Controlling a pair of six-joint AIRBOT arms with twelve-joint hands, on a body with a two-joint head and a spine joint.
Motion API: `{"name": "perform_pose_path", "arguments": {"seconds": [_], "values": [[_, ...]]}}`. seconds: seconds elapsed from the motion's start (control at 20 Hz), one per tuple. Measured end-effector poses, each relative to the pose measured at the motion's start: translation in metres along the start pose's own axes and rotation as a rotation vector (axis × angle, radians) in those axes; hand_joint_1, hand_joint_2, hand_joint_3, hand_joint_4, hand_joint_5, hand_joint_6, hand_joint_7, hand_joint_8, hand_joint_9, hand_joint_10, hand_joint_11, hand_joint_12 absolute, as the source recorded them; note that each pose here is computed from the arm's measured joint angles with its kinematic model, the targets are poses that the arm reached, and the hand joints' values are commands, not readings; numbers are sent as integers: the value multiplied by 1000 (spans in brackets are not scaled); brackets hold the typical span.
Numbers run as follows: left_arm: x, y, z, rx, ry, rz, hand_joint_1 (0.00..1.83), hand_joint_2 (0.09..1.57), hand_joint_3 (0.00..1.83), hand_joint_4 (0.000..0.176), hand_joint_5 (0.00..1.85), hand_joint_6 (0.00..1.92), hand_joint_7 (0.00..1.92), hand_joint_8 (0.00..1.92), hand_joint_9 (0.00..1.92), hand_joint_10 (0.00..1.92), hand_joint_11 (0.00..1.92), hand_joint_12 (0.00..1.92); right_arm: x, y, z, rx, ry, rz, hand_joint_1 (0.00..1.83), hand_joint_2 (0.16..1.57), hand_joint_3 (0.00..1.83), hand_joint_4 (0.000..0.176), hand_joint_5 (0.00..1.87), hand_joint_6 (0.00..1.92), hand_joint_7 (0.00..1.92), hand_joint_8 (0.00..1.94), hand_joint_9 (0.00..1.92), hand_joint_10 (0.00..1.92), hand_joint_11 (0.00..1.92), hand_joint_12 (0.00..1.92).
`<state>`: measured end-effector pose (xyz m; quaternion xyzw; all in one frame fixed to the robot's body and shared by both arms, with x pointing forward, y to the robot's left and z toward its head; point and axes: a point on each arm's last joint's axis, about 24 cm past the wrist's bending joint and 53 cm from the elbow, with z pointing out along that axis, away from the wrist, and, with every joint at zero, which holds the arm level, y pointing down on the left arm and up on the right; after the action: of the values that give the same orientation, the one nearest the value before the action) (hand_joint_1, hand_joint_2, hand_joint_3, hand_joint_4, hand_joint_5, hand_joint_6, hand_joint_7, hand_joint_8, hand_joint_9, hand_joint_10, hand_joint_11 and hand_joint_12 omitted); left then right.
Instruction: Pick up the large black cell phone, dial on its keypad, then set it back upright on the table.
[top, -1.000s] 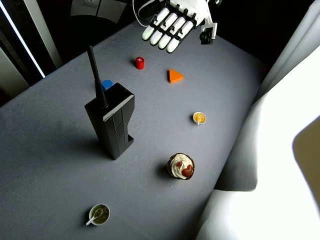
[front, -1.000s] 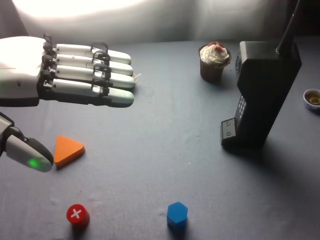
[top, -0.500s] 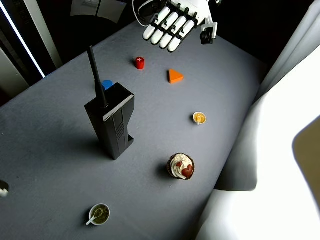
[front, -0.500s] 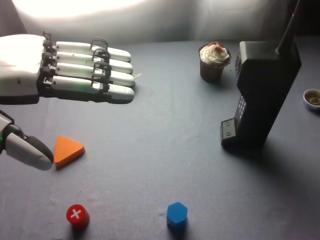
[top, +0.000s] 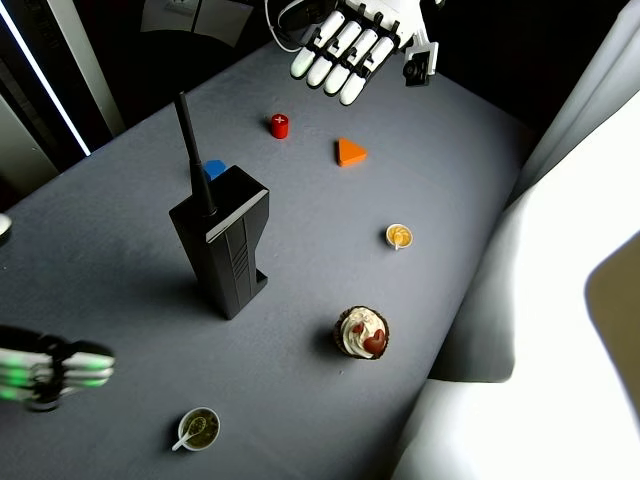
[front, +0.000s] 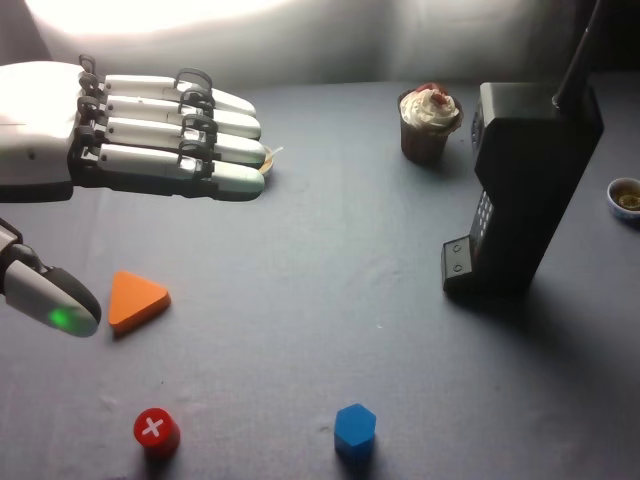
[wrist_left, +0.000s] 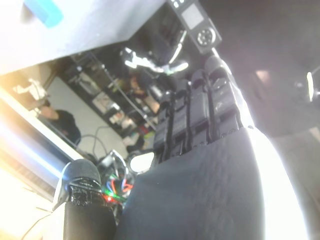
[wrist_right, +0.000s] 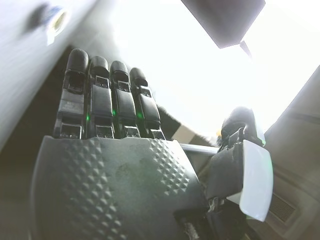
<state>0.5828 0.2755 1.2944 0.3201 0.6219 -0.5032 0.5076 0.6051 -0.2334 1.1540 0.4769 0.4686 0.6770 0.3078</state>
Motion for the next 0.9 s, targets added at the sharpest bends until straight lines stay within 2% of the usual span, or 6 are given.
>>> {"name": "perform_pose_path", "arguments": {"seconds": [0.45, 0.5, 0.55, 0.65, 0.8, 0.9], "values": [[0, 0, 0, 0, 0, -3, 0, 1095, 1, 0, 137, 4, 116, 4, 71, 7, 0, 189, 21, 24, 38, -65, 35, 26, 459, 928, 4, 0, 131, 3, 117, 2, 129, 2, 0, 581], [0, 0, 0, 0, 0, -3, 0, 1093, 0, 0, 168, 2, 151, 1, 102, 4, 0, 296, 22, 26, 39, -72, 31, 41, 532, 923, 0, 0, 142, 7, 114, 1, 128, 1, 0, 586], [0, 0, 0, 0, 0, -3, 0, 1095, 0, 0, 145, 3, 129, 2, 81, 3, 0, 234, 27, 27, 39, -77, 31, 60, 559, 943, 6, 0, 103, 1, 70, 2, 88, 0, 0, 526], [0, 0, 0, 0, 0, -3, 0, 1099, 1, 0, 140, 1, 134, 3, 92, 5, 0, 296, 38, 23, 39, -72, 35, 106, 579, 986, 13, 0, 19, 7, 4, 0, 9, 0, 0, 298], [0, 0, 0, -1, 0, -3, 0, 1112, 2, 0, 123, 1, 124, 1, 91, 1, 0, 324, 47, 18, 37, -62, 19, 167, 728, 1003, 5, 0, 12, 8, 0, 0, 0, 0, 0, 218], [0, 0, 0, 0, -1, -3, 14, 1116, 2, 0, 135, 3, 130, 2, 101, 3, 0, 352, 52, 18, 38, -64, 23, 203, 771, 989, 0, 0, 22, 3, 3, 0, 0, 0, 0, 276]]}}
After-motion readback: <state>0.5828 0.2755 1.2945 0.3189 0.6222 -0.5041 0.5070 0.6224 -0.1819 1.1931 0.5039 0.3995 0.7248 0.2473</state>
